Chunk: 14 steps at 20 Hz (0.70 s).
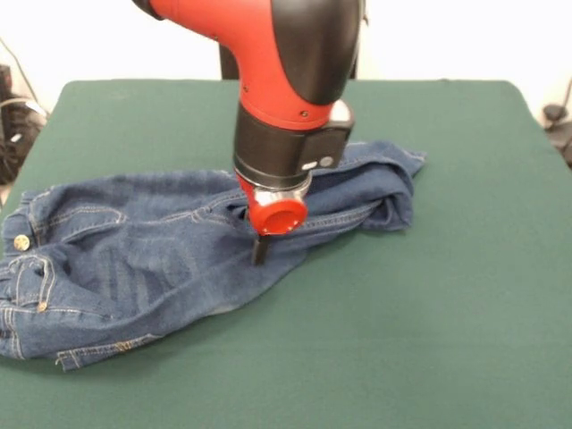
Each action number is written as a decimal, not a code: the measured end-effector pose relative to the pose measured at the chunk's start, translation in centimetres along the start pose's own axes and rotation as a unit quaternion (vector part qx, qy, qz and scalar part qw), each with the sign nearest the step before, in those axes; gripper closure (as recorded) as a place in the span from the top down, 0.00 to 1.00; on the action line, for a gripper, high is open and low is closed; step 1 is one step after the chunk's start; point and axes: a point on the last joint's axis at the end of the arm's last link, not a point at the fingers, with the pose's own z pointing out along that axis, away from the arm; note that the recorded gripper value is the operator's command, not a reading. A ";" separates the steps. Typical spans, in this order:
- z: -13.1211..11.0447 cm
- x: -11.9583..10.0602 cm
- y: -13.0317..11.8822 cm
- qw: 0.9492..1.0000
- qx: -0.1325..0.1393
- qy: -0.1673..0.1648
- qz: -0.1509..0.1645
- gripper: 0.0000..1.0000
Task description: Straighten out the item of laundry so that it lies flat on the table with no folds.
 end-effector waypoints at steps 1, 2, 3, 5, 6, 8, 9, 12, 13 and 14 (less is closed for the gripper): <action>0.0 -0.1 0.0 1.000 0.000 -0.001 0.000 0.00; 0.0 -0.2 0.0 1.000 0.000 -0.002 0.000 0.00; 0.0 -0.3 0.0 1.000 0.000 -0.003 0.000 0.00; -0.1 -0.5 0.1 1.000 0.001 -0.005 0.000 0.00; -0.2 -0.5 0.1 1.000 0.003 -0.004 0.000 0.00; -0.4 -0.6 0.2 1.000 0.005 -0.001 0.001 0.00; -0.4 -0.6 0.2 1.000 0.005 0.000 0.002 0.00; -0.5 -0.7 0.3 1.000 0.004 0.002 0.007 0.00; -0.5 -0.8 0.3 1.000 0.003 0.003 0.008 0.00; -0.5 -0.8 0.4 1.000 0.002 0.004 0.010 0.00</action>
